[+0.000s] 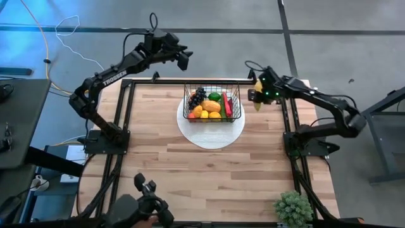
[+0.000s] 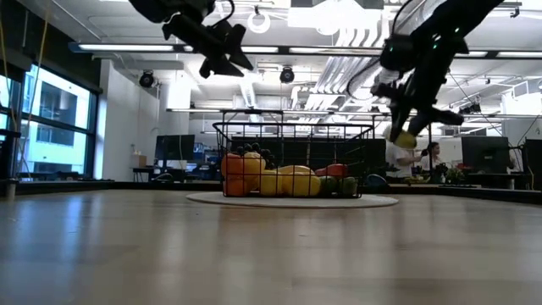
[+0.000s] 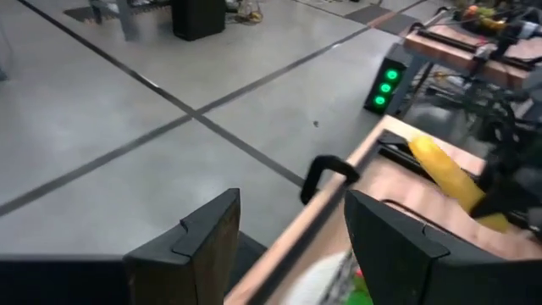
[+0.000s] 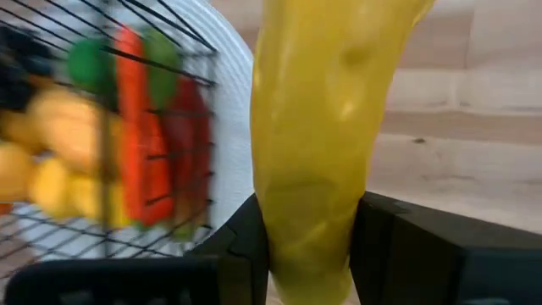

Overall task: Build produce basket
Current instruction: Put the yellow banana into the black wire basket

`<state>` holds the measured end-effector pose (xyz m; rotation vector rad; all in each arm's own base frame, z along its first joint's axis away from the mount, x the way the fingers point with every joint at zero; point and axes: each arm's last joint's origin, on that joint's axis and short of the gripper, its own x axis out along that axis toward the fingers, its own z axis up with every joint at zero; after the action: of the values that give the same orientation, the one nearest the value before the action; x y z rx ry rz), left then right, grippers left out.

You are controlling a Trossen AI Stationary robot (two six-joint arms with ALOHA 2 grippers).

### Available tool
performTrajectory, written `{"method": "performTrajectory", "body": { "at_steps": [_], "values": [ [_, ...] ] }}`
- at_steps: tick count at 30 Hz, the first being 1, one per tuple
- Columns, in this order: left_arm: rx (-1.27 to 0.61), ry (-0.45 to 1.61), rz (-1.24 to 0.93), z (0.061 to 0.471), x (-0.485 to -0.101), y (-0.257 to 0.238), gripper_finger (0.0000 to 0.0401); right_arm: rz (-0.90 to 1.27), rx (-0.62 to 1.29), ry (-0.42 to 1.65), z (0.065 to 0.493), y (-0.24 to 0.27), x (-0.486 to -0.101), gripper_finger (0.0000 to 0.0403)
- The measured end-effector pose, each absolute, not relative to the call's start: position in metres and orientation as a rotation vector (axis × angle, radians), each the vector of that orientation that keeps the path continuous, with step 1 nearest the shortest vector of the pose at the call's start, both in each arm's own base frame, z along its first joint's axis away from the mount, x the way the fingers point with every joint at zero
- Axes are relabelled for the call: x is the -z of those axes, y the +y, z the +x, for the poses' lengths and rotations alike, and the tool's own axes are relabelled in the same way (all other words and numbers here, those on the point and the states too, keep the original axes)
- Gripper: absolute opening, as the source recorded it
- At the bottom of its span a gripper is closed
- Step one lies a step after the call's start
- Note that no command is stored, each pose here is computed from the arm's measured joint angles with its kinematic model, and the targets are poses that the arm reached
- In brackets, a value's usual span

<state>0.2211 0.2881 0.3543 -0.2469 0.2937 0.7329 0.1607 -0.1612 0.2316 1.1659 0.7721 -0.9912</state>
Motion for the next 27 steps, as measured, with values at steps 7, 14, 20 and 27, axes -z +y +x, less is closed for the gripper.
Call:
{"method": "performTrajectory", "body": {
  "at_steps": [7,14,20,27],
  "values": [
    [-0.664,0.299,-0.289,0.241,-0.355,0.268,0.0202,1.063,0.921,0.608,0.153,-0.152,-0.260,0.0086],
    [-0.609,0.300,-0.286,0.244,-0.370,0.241,0.0202,0.896,0.792,0.471,0.167,-0.144,-0.279,0.0086],
    [-0.595,0.285,-0.327,0.233,-0.389,0.215,0.0202,0.710,0.692,0.365,0.187,-0.137,-0.292,0.0086],
    [-0.561,0.287,-0.339,0.217,-0.407,0.185,0.0202,0.487,0.625,0.267,0.203,-0.126,-0.306,0.0086]
  ]
}}
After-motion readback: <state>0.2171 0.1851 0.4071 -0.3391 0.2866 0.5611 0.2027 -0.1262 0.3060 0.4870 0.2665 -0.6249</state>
